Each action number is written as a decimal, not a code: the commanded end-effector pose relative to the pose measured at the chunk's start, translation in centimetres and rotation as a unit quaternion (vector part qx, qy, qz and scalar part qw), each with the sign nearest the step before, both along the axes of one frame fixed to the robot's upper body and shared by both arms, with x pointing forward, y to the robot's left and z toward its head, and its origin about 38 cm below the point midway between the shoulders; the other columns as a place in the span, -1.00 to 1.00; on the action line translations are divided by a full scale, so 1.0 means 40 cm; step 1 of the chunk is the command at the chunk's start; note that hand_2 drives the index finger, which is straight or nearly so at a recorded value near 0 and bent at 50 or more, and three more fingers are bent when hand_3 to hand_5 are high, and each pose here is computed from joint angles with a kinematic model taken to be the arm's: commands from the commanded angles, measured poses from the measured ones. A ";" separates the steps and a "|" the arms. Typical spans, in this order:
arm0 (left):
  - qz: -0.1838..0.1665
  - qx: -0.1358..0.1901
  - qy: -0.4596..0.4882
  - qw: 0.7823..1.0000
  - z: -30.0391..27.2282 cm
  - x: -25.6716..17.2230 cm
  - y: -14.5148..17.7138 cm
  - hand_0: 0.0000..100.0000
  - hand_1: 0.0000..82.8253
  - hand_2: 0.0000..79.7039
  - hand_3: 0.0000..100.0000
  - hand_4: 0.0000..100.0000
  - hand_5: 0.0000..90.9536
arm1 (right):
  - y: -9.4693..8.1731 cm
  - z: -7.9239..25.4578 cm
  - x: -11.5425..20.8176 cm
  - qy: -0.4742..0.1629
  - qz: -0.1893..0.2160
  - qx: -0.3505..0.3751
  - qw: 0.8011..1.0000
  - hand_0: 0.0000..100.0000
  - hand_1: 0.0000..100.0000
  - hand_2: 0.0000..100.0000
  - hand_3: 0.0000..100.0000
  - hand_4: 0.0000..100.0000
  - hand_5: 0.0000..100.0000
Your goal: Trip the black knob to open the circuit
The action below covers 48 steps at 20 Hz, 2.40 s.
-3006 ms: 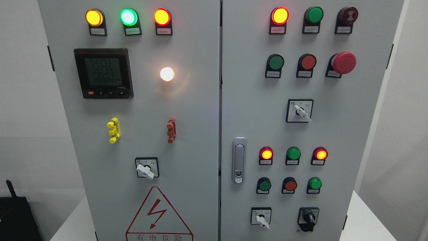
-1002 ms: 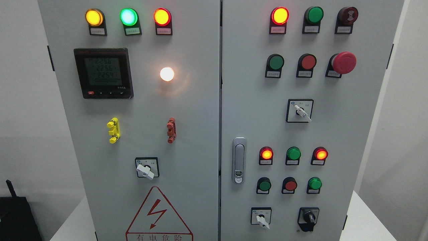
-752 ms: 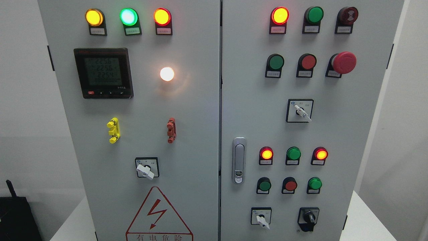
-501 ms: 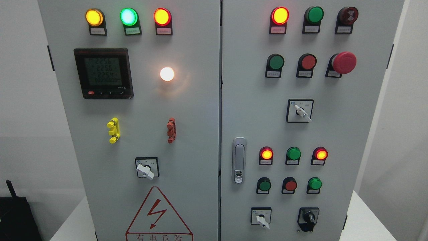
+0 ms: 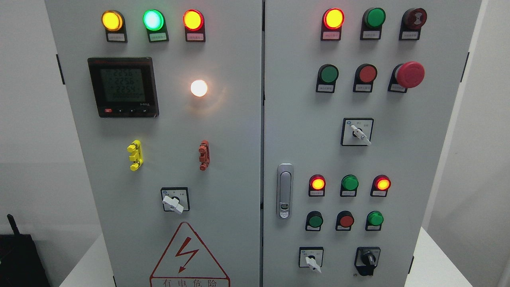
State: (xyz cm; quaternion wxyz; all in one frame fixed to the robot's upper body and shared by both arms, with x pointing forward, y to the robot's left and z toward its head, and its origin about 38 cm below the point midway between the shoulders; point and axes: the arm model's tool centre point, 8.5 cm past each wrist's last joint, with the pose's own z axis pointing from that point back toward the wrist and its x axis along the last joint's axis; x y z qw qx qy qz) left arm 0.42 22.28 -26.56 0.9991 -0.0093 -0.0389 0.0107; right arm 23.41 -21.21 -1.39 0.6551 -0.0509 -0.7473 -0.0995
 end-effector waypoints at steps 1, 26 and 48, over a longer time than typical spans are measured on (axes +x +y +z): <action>0.002 -0.001 -0.002 1.000 0.000 0.005 -0.002 -0.76 -0.06 -1.00 -1.00 -1.00 -1.00 | 0.003 0.042 0.024 -0.023 0.012 -0.002 1.000 -1.00 -0.77 -1.00 1.00 1.00 1.00; 0.002 -0.001 -0.004 1.000 0.000 0.007 -0.002 -0.76 -0.06 -1.00 -1.00 -1.00 -1.00 | -0.044 0.190 0.181 -0.060 0.005 -0.007 0.998 -1.00 -0.72 -1.00 1.00 1.00 1.00; 0.002 -0.001 -0.004 1.000 0.000 0.007 -0.002 -0.76 -0.06 -1.00 -1.00 -1.00 -1.00 | -0.066 0.292 0.262 -0.094 0.017 -0.031 0.995 -0.87 -0.56 -1.00 1.00 1.00 1.00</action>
